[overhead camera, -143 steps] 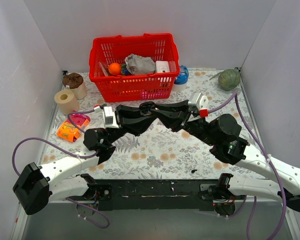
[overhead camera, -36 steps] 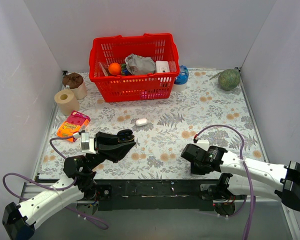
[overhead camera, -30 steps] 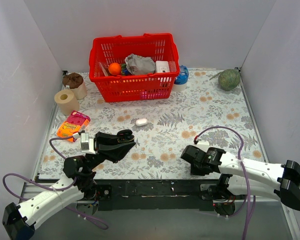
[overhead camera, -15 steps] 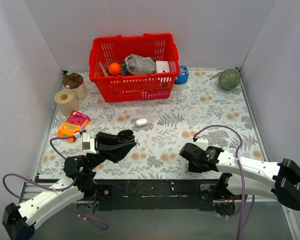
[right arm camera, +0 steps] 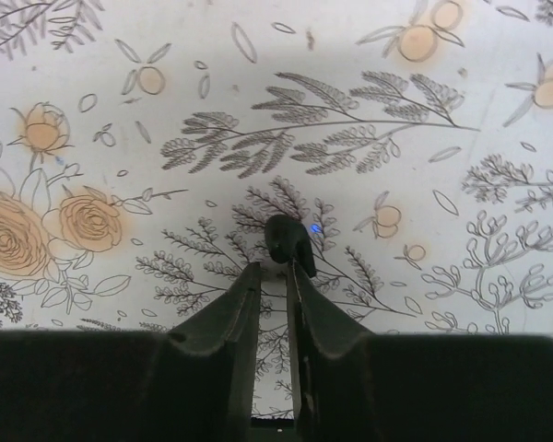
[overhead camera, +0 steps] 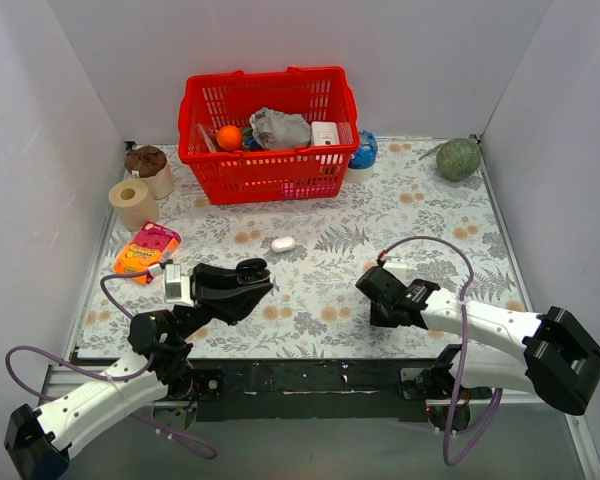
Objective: Insert the wireless bluetooth earbuds into the charging case
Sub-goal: Move the earbud to the center of the board.
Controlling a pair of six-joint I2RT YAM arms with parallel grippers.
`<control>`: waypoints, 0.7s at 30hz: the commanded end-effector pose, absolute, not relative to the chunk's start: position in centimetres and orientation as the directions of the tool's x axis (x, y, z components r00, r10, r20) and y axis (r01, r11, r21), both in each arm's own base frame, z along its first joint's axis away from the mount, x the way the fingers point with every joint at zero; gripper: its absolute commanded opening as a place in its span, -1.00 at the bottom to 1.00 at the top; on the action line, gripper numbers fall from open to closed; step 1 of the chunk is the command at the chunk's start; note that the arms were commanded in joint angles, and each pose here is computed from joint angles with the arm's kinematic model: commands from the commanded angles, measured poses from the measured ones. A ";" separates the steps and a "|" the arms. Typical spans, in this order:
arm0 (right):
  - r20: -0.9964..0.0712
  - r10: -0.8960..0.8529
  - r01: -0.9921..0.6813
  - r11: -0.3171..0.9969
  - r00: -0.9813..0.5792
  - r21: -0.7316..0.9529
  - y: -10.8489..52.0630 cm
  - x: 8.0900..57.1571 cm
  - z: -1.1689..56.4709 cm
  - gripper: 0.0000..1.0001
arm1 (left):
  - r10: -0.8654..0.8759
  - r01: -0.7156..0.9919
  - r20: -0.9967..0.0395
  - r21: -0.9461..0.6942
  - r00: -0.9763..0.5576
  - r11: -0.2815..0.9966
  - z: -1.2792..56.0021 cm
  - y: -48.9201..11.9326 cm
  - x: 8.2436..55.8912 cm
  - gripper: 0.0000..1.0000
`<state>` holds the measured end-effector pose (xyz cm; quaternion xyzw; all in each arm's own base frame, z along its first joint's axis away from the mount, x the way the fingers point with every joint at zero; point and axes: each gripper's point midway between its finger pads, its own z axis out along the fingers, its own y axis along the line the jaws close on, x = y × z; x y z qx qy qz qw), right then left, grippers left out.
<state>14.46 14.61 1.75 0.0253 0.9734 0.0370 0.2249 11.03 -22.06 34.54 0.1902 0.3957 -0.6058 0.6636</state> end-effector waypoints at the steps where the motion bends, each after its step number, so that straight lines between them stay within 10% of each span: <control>1: -0.471 0.010 -0.051 0.992 -0.882 0.117 16.8 16.1 2.6 -0.41 | -0.656 0.950 -0.753 -0.235 -0.046 0.204 34.2 -22.2 11.5 -1.00; 21: -0.495 -0.048 -0.086 0.995 -0.868 0.055 15.3 17.3 6.3 0.24 | -0.641 0.952 -0.765 -0.237 -0.058 0.196 34.3 -22.6 11.4 -1.00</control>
